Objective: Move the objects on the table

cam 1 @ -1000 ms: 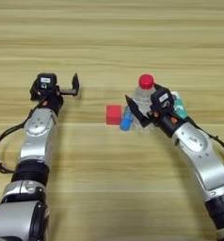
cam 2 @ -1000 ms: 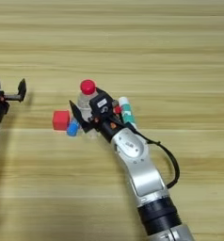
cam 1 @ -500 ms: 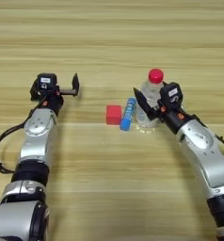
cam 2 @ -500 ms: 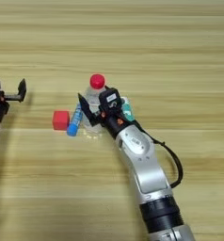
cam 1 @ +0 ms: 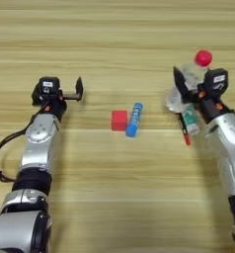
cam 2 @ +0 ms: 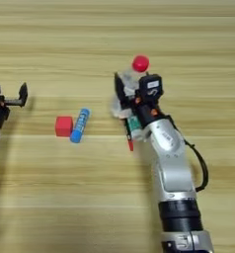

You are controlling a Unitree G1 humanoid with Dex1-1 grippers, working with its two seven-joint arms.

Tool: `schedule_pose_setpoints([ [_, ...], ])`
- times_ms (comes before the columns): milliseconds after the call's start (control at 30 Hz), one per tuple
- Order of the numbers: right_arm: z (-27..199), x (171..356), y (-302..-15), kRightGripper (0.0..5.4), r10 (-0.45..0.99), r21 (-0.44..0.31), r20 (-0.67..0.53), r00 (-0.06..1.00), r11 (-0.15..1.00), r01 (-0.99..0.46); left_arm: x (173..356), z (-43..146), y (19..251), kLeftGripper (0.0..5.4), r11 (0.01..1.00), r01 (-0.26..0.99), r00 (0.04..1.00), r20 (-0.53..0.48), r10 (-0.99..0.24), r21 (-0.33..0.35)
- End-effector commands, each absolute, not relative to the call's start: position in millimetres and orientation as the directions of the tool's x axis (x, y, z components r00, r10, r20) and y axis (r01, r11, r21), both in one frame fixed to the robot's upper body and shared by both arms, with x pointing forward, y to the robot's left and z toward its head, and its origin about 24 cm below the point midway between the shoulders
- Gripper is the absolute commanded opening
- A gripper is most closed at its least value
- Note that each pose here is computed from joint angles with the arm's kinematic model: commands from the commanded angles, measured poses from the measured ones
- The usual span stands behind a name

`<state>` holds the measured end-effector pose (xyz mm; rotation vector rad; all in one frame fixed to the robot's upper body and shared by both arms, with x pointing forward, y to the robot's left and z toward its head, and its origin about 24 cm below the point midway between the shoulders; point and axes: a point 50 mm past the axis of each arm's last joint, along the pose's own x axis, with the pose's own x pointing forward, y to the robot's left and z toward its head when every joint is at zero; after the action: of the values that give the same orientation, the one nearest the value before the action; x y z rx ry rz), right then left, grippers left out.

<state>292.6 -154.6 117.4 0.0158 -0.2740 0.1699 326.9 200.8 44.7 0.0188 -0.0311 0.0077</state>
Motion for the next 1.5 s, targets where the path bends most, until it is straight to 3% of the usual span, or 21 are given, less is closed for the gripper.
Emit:
schedule_pose_setpoints([
  [33,126.6,302.5,-173.0,3.23,0.052,-0.049,0.295,0.954,0.998,-0.039,330.3,49.5,199.8,5.4,0.999,-0.004,0.999,0.043,0.003,0.038],
  [367,108.2,311.6,-193.2,3.23,-0.078,-0.077,0.181,0.98,0.993,0.093,330.1,49.7,199.4,5.4,0.999,-0.005,0.999,0.045,0.004,0.038],
  [767,98.1,314.7,-200.0,3.23,-0.125,-0.148,0.125,0.984,0.979,0.143,330.2,49.9,200.2,5.4,0.999,-0.006,0.999,0.046,0.005,0.037],
  [1100,92.2,315.4,-197.5,3.23,-0.113,-0.139,0.094,0.989,0.982,0.126,330.2,50.1,201.5,5.4,0.999,-0.01,0.999,0.048,0.008,0.036],
  [1500,88.9,315.9,-194.5,4.9,-0.108,-0.113,0.068,0.992,0.987,0.115,329.9,50.5,204.3,5.4,0.999,-0.012,0.999,0.05,0.01,0.037],
])
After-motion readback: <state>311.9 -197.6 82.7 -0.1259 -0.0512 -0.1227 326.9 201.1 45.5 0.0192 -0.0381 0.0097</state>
